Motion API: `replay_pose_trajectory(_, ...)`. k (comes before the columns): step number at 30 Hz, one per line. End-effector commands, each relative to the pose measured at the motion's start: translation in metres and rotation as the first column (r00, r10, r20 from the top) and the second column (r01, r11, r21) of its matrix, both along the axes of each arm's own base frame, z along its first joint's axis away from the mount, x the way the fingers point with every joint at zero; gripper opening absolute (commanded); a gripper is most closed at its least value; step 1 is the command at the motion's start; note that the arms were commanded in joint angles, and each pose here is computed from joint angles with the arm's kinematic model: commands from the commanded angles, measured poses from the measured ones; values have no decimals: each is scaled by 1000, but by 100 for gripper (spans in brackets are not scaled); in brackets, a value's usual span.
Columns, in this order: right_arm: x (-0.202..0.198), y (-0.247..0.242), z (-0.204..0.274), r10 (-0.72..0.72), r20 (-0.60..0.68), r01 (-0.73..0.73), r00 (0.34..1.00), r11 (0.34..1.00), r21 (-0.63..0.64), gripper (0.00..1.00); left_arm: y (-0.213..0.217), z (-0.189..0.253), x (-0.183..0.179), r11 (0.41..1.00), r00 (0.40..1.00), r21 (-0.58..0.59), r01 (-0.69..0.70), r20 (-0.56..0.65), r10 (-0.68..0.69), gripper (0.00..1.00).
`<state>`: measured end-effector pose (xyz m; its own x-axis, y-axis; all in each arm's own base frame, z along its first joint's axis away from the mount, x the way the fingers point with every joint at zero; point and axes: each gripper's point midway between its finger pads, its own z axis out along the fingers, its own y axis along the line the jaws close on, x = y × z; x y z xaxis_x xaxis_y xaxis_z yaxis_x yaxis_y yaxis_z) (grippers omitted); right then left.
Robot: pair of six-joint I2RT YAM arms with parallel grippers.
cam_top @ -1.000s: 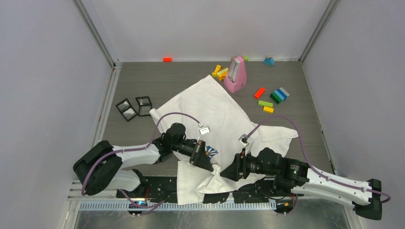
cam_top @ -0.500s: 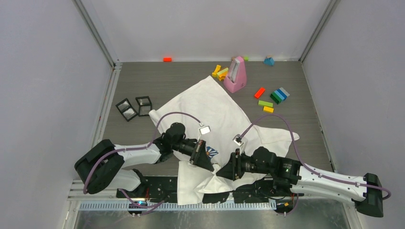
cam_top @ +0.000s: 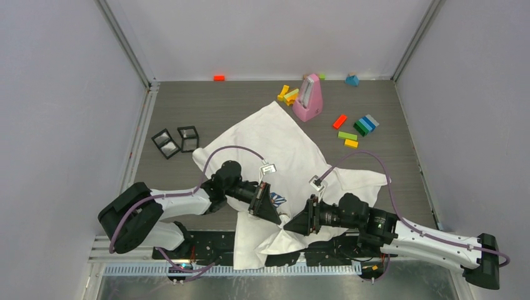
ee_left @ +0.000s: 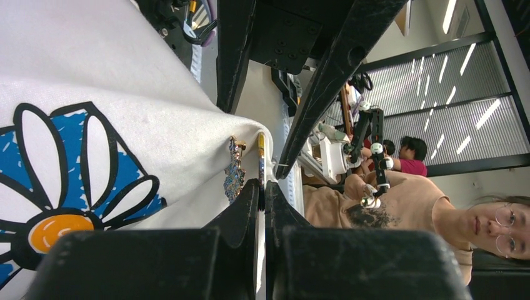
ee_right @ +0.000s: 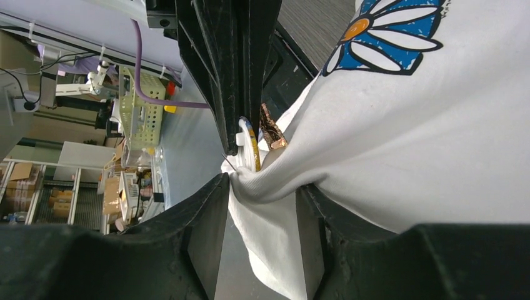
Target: Pin the brooch onto the clothing
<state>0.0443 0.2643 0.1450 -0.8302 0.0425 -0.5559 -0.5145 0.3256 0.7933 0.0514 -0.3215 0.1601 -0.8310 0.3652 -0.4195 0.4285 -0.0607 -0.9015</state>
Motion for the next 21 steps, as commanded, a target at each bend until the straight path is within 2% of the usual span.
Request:
replay_pose_trajectory(1,0,3,19,7,15,-8,1000,996,85,49,1,16,-9,995,997,-79,63,39,-60,0)
replay_pose_trajectory(12,2,-3,26,-7,23,4,1000,994,114,53,1,18,-12,993,997,-86,77,40,-73,0)
replay_pose_trajectory(21,7,-2,20,-28,10,27,1000,996,87,43,0,19,-16,992,995,-89,93,42,-90,0)
